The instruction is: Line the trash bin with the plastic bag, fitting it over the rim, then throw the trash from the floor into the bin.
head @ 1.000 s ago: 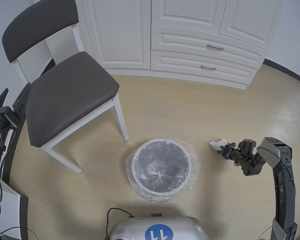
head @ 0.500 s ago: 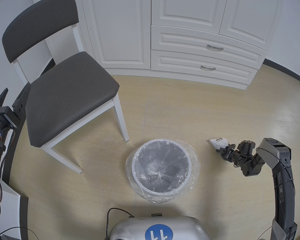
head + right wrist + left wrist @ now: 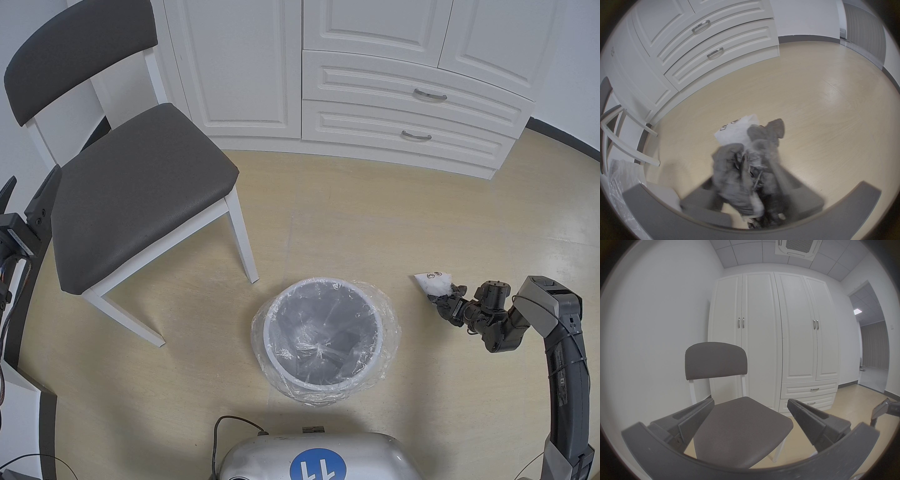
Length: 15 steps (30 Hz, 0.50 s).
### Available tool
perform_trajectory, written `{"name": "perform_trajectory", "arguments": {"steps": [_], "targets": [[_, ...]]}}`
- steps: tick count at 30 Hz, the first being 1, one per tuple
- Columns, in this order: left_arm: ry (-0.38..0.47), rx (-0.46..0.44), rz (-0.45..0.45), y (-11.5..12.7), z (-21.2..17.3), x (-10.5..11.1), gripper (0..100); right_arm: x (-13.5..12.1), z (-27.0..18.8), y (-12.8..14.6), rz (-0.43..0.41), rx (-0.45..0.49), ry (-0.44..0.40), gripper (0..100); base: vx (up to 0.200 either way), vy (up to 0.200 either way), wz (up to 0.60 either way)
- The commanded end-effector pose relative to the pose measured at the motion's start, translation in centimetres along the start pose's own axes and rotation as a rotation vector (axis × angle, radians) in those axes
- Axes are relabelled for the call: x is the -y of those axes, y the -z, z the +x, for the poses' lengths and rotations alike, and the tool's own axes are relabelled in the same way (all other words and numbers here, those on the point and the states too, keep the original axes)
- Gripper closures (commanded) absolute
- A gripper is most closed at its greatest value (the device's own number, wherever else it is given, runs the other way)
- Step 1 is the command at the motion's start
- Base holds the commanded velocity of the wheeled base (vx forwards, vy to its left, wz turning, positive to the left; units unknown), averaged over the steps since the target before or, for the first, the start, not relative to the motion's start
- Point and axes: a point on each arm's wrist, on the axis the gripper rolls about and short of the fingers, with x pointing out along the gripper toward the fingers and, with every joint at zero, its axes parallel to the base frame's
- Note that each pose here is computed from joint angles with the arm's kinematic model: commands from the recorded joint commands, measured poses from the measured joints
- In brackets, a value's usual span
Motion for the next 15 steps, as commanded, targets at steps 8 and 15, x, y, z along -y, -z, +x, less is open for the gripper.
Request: {"name": "perform_trajectory", "arguments": {"steps": [8, 15], "targets": [[0.008, -0.003, -0.005, 0.07, -0.03, 0.16, 0, 0.10, 0.05, -0.06, -0.050, 0.016, 0.005, 100, 0.000, 0.000, 0.00], [0.016, -0.008, -0.011, 0.17, -0.11, 0.40, 0, 0.10, 0.27, -0.04, -0.058, -0.049, 0.047, 100, 0.000, 0.000, 0.00]]}}
